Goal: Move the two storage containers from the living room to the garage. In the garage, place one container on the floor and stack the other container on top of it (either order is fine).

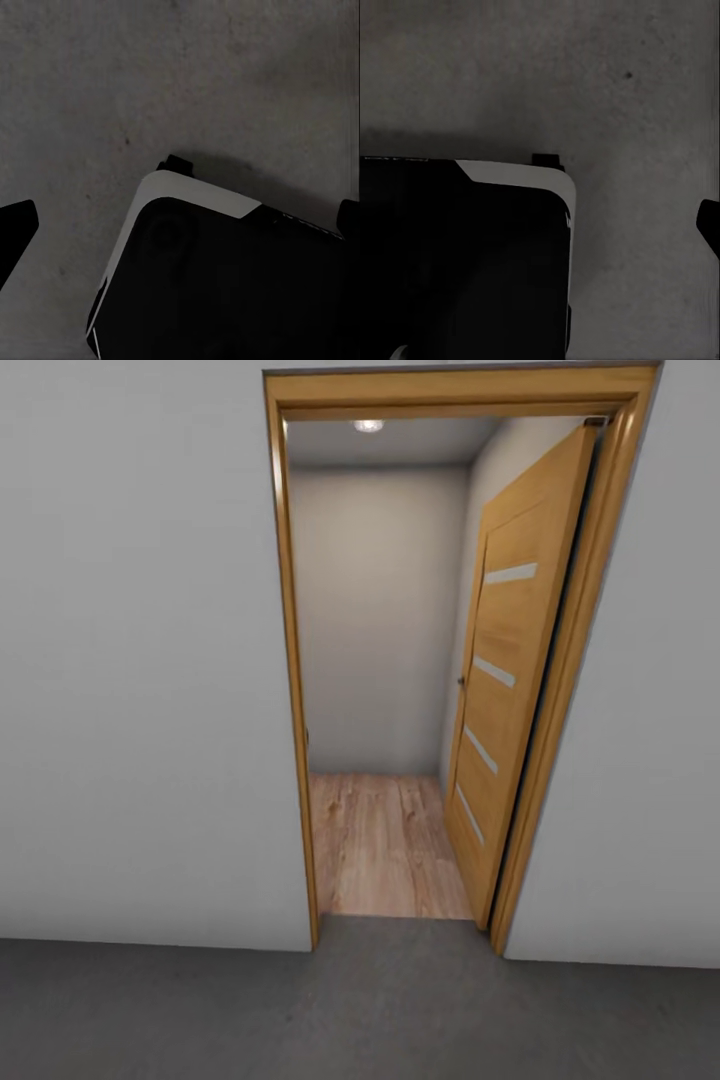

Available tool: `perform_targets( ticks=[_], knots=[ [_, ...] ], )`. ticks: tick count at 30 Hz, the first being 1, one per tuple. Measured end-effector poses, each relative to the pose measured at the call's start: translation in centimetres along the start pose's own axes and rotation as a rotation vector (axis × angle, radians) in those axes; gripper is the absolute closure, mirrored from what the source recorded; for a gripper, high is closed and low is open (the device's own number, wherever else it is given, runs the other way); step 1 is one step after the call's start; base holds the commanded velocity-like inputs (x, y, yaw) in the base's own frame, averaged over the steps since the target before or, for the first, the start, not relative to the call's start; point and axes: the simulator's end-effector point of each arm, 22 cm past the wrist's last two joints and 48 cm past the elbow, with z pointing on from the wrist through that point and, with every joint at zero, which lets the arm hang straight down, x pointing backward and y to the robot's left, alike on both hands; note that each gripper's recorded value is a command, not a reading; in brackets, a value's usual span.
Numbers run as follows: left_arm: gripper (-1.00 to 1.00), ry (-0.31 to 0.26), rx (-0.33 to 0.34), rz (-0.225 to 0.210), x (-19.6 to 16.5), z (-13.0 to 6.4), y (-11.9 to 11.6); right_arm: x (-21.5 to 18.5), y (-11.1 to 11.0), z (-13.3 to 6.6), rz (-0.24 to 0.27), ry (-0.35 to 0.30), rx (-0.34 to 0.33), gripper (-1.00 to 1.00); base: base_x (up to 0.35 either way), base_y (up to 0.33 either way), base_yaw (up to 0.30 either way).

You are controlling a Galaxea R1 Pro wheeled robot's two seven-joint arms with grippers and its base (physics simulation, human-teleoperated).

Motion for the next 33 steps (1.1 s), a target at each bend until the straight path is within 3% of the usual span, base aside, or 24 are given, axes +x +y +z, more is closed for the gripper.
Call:
perform_targets(
  ticks=[33],
  knots=[
    [-1.0,-0.001,-0.006,-0.002,-0.13,0.03,0.46,0.0,-0.02,0.0,-0.002,-0.001,0.0,-1.0,0.295,-0.113,0.0]
  ],
)
